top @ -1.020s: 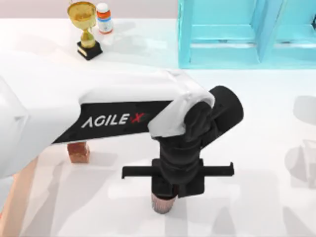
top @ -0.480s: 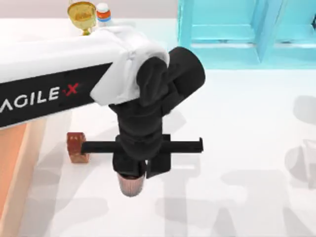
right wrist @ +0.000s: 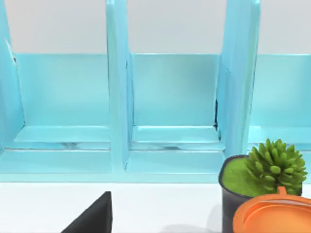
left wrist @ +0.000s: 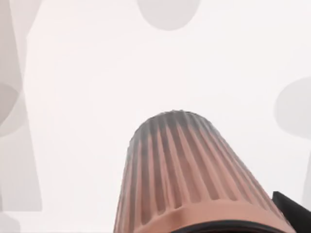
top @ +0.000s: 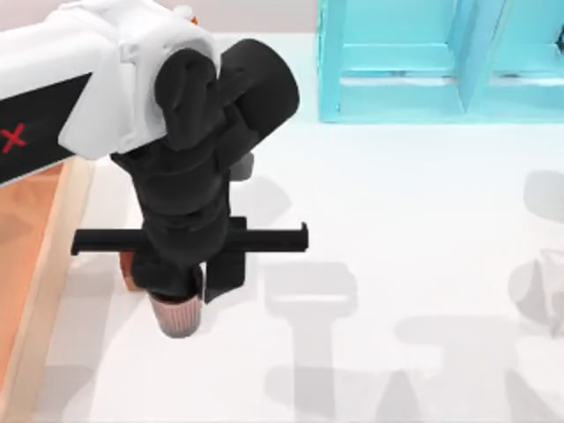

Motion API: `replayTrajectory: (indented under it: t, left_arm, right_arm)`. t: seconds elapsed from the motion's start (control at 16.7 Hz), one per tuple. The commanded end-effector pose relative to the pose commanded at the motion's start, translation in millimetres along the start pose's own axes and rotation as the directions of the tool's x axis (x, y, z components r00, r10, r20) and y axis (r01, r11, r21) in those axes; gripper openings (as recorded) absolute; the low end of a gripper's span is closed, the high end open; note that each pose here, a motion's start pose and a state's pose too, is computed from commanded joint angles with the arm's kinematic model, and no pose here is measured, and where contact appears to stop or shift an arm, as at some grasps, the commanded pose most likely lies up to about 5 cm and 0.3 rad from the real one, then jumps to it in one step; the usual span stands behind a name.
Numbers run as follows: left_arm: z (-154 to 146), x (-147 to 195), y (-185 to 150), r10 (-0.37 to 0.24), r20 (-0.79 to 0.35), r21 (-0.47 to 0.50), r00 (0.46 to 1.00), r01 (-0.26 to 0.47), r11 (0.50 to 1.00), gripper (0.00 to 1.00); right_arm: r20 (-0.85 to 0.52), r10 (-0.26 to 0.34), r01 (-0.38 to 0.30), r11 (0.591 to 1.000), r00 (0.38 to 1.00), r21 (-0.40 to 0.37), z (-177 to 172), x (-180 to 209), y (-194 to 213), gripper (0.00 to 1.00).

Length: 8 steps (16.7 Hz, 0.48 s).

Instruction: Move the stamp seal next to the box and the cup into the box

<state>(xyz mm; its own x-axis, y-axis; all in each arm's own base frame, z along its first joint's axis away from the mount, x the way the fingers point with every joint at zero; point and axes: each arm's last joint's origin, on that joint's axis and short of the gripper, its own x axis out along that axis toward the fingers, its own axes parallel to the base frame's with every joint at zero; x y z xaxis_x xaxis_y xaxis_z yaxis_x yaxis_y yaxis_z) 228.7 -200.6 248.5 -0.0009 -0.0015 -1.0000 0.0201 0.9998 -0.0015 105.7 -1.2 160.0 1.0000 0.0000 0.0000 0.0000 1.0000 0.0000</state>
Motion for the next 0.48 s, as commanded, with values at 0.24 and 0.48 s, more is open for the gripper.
replayTrajectory:
  t: [0.24,0.48]
  left_arm:
    - [5.7,-1.2,6.9,-0.007,0.002,0.005,1.0,0.007,1.0,0.0]
    - [30.4,-6.1,58.8,-0.032,0.01,-0.002,0.999,0.032,0.999,0.0]
  right_arm:
    - [0.0,0.0,0.0,1.0,1.0,0.0,0.0,0.0,0.0,1.0]
    - [0.0,0.0,0.0,1.0,1.0,0.0,0.0,0.0,0.0,1.0]
